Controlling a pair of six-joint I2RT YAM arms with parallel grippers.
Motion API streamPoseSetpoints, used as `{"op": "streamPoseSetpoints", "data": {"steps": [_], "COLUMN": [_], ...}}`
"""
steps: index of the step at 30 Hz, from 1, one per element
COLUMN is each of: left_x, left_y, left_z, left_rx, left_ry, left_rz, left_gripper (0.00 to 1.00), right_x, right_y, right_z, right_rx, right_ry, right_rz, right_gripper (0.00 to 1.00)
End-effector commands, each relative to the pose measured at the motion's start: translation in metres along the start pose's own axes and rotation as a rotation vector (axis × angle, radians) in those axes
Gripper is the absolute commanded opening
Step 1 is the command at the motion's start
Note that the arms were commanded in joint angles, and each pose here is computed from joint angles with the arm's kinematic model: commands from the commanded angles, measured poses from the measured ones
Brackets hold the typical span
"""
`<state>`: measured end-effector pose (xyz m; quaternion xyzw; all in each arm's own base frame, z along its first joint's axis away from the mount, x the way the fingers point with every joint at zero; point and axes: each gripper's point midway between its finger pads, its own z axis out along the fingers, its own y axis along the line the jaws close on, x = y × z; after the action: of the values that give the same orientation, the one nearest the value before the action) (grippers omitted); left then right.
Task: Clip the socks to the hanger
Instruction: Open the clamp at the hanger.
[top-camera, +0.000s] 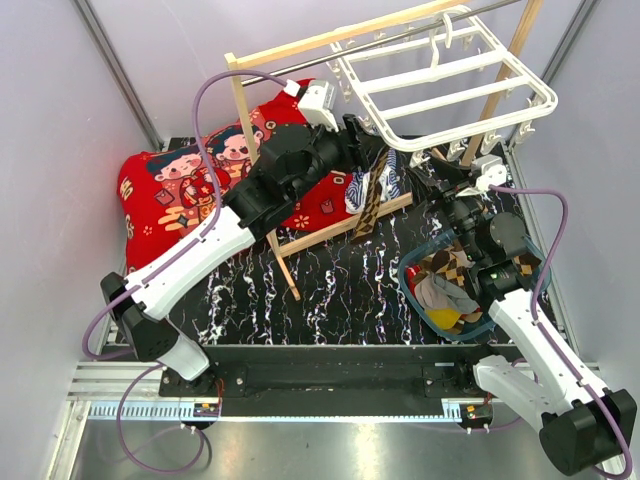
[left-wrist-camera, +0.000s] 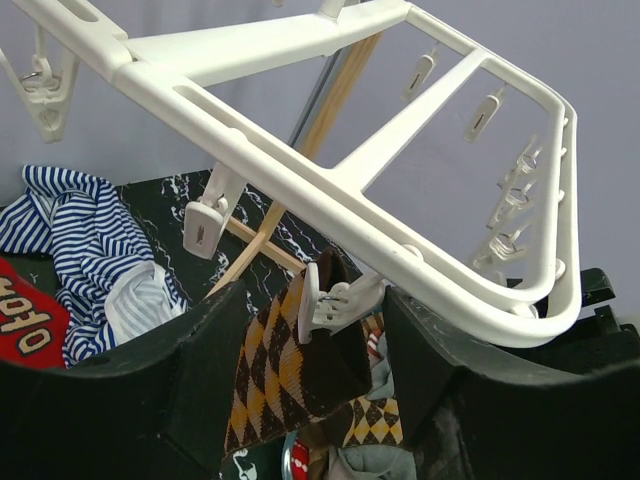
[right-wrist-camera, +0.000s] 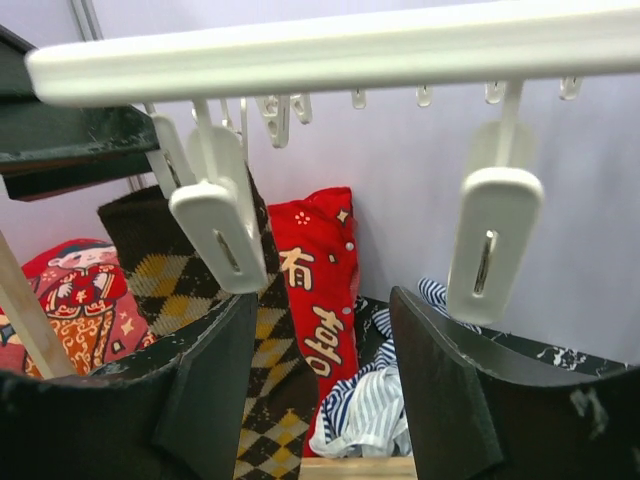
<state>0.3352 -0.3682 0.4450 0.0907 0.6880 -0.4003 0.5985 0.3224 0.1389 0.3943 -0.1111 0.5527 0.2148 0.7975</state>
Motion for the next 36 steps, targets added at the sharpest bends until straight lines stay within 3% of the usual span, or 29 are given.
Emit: {"op": "streamPoseSetpoints", "data": {"steps": [1, 12, 16, 26, 36], "left_x": [-0.025, -0.021, -0.021, -0.02, -0.028], "left_y": [-0.012, -0.016, -0.016, -0.017, -0.014], "left_z": [0.001, 0.003, 0.005, 0.005, 0.0], "left_rx": [0.035, 0.046, 0.047, 0.052, 0.036], "left_ry": [-0.054, -0.04, -0.037, -0.027, -0.035], "left_rz": [-0.017, -0.032, -0.034, -0.032, 0.021], "left_gripper": [0.6, 0.6, 0.6, 0.6, 0.6], "right_x": [-0.029, -0.046, -0.045, -0.045, -0.051], "right_y": [0.012, 0.025, 0.022, 0.016, 0.028], "right_z": [0.003, 0.002, 0.0, -0.004, -0.011], "right_rx": [-0.048, -0.107, -0.086, -0.054, -0.105], "right_ry": [-0.097, -0.123, -0.129, -0.133, -0.097], "right_rz": [0.021, 0.06, 0.062, 0.062, 0.076], "right_gripper": [0.64, 0.64, 0.59, 0.36, 0.04]}}
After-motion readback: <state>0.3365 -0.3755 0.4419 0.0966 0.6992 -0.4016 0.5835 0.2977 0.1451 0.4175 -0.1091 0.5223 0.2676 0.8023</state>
